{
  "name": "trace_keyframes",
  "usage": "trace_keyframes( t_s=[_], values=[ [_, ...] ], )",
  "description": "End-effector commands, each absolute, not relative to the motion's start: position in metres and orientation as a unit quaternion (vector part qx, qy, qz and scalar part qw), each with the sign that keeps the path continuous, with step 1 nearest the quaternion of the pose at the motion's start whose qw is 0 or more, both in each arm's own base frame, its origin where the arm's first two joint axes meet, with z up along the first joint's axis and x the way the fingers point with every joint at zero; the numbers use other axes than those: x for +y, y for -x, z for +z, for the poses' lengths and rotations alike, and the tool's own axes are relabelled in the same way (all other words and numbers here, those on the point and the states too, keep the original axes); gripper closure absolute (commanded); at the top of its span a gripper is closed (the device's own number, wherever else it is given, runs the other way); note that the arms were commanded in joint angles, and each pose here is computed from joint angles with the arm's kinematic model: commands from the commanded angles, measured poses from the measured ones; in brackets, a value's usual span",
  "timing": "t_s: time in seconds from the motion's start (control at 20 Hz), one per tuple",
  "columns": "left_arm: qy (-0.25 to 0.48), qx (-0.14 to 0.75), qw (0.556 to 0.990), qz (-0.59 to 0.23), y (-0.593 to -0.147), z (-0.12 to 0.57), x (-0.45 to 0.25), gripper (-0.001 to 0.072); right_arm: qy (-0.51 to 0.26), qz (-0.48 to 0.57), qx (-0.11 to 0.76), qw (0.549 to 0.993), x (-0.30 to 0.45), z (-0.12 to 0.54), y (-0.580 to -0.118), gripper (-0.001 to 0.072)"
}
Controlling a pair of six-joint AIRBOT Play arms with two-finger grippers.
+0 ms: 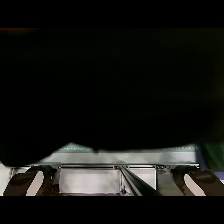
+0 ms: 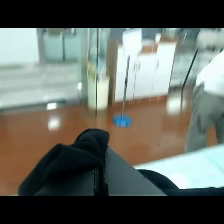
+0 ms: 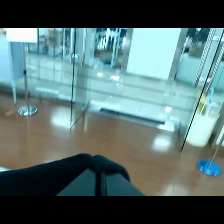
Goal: Fold the shirts.
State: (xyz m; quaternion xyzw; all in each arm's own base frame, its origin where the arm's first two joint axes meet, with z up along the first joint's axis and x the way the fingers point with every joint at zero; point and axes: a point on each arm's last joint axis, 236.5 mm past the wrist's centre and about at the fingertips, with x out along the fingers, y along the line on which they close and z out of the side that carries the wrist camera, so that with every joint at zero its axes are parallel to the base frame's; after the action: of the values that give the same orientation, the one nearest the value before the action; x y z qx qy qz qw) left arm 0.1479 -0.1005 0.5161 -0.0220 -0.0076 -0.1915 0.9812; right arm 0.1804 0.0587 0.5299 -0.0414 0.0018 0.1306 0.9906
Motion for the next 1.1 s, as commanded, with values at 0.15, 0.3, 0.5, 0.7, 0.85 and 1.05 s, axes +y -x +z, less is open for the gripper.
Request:
trace_keyframes(
  t_s=[0.15,0.3,0.5,0.7,0.85,1.05],
  values=[
    [0.078,0.216,0.954,-0.191,-0.224,0.376,-0.09,0.0691,0.016,0.143,0.159,0.977,0.067,0.427,-0.248,0.0685],
    [0.131,0.306,0.921,-0.205,-0.301,0.281,-0.087,0.0692,-0.003,0.143,0.235,0.961,0.071,0.355,-0.311,0.0685],
    [0.197,0.341,0.905,-0.159,-0.417,0.197,-0.059,0.0691,-0.017,0.126,0.346,0.93,0.07,0.246,-0.407,0.0686],
    [0.221,0.357,0.899,-0.126,-0.515,0.144,-0.034,0.0691,-0.05,0.121,0.411,0.902,0.078,0.137,-0.494,0.0686],
    [0.233,0.374,0.89,-0.12,-0.566,0.107,-0.026,0.0691,-0.089,0.12,0.421,0.895,0.088,0.077,-0.547,0.0685],
    [0.277,0.413,0.861,-0.106,-0.586,0.059,-0.035,0.0691,-0.145,0.116,0.444,0.877,0.1,0.02,-0.585,0.0685]
  ],
)
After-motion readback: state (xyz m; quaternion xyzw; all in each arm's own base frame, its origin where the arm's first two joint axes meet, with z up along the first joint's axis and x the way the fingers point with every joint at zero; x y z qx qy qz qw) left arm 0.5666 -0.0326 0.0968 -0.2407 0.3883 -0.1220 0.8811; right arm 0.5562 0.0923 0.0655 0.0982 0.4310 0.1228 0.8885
